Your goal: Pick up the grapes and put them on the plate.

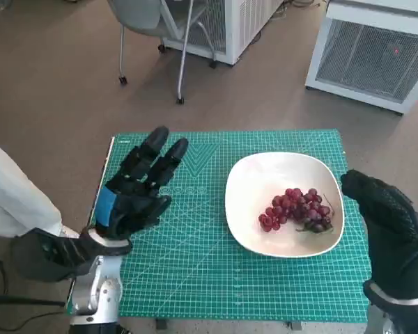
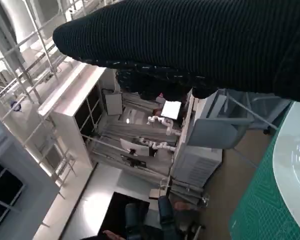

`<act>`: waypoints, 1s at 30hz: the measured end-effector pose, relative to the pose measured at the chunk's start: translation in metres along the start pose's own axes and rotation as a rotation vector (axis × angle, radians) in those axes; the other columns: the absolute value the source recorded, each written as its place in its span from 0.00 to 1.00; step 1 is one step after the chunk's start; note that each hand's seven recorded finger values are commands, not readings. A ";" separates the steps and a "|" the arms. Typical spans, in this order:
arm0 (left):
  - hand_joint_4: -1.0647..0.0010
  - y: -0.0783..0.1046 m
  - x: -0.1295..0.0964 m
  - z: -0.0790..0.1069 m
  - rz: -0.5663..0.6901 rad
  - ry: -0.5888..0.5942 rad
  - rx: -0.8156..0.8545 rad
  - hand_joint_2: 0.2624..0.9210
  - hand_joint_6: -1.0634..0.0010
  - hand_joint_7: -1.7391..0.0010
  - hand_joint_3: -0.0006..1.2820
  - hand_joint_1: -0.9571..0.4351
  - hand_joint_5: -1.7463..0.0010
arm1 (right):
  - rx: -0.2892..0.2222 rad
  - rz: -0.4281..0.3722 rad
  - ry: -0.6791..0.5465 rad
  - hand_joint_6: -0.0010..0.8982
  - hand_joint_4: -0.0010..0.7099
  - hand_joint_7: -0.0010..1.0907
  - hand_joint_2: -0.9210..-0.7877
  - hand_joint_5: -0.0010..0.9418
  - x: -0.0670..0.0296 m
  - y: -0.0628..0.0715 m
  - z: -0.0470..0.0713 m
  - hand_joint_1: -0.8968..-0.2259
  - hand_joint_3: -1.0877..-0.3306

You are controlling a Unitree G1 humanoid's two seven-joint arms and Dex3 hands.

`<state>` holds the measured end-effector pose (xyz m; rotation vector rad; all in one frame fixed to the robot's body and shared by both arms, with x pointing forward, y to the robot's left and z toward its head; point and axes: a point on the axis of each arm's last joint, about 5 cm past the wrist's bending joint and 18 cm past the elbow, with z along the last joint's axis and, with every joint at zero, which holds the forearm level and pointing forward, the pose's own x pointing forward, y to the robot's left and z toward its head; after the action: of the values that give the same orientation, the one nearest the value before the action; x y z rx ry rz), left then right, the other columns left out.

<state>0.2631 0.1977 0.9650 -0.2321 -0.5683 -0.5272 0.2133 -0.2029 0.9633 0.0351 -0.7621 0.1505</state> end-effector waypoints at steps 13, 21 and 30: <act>0.80 0.004 -0.002 0.003 0.010 0.005 0.007 1.00 0.74 0.96 0.25 0.34 1.00 | 0.003 -0.001 0.011 0.22 0.80 0.62 0.00 0.00 -0.0001 0.000 0.001 0.65 0.72; 0.80 0.004 -0.002 0.003 0.007 0.012 0.011 1.00 0.74 0.96 0.25 0.34 1.00 | 0.000 -0.001 0.011 0.22 0.80 0.62 0.00 0.00 0.0002 0.000 0.001 0.66 0.72; 0.80 0.007 -0.003 0.004 -0.003 0.033 0.028 1.00 0.75 0.95 0.25 0.34 1.00 | -0.005 0.003 0.006 0.22 0.80 0.61 0.00 0.00 0.0019 0.000 0.002 0.65 0.72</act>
<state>0.2632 0.2062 0.9662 -0.1953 -0.5437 -0.5251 0.2136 -0.2032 0.9657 0.0291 -0.7563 0.1513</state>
